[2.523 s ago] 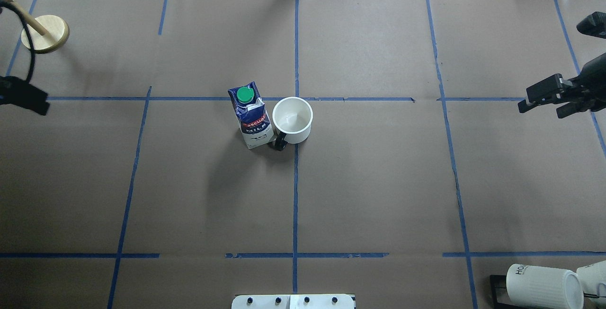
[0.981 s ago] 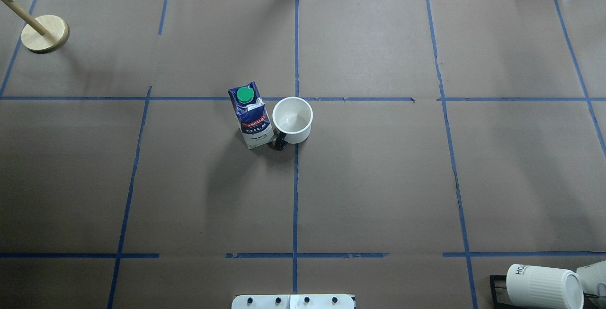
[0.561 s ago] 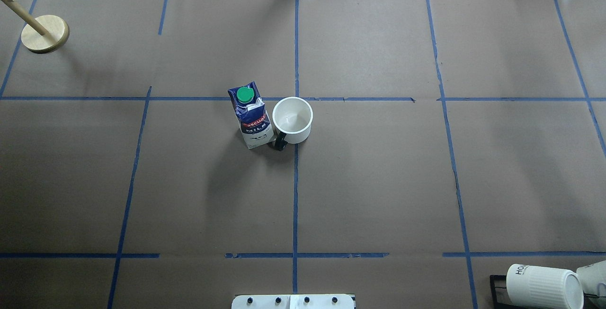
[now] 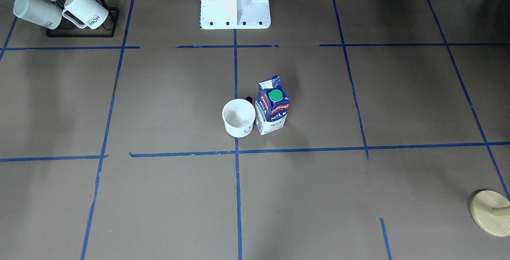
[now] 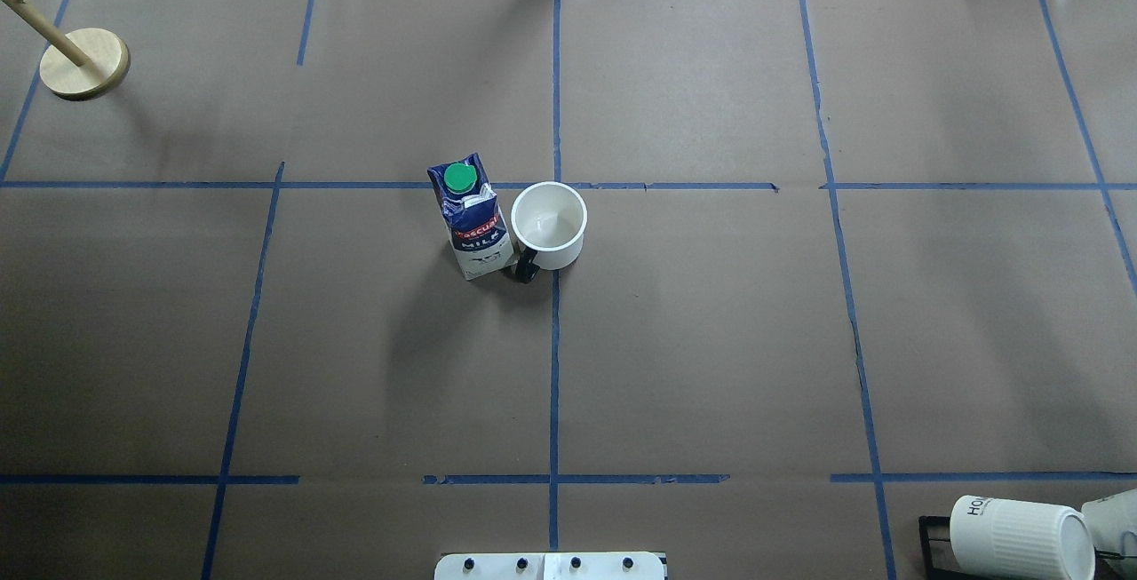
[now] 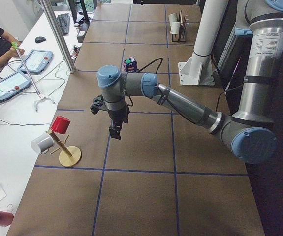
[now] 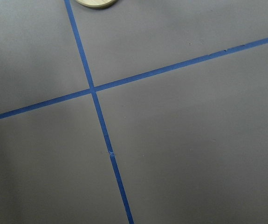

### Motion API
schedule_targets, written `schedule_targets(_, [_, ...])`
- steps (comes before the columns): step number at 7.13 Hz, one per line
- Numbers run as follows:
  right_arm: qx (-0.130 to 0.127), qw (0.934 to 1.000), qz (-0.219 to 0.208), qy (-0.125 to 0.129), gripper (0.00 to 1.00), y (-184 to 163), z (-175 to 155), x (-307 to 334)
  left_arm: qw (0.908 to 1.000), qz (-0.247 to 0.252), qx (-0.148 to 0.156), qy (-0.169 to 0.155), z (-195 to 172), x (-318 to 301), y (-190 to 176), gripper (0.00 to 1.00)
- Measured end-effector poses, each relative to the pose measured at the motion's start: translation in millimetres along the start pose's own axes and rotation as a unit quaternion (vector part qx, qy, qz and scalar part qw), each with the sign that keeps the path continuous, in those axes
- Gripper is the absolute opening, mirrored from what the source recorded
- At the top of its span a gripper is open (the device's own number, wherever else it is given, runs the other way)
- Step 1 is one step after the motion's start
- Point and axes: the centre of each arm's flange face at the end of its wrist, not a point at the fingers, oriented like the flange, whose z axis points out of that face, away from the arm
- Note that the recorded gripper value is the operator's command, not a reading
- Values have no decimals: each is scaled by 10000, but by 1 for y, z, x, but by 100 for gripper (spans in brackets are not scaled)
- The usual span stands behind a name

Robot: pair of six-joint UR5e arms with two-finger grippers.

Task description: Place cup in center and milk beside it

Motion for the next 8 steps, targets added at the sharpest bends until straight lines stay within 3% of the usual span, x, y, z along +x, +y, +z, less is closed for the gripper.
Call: schedule_targets(8, [91, 9999, -8, -43, 100, 0, -10, -4, 10000, 41, 23, -23, -2, 5, 7, 100])
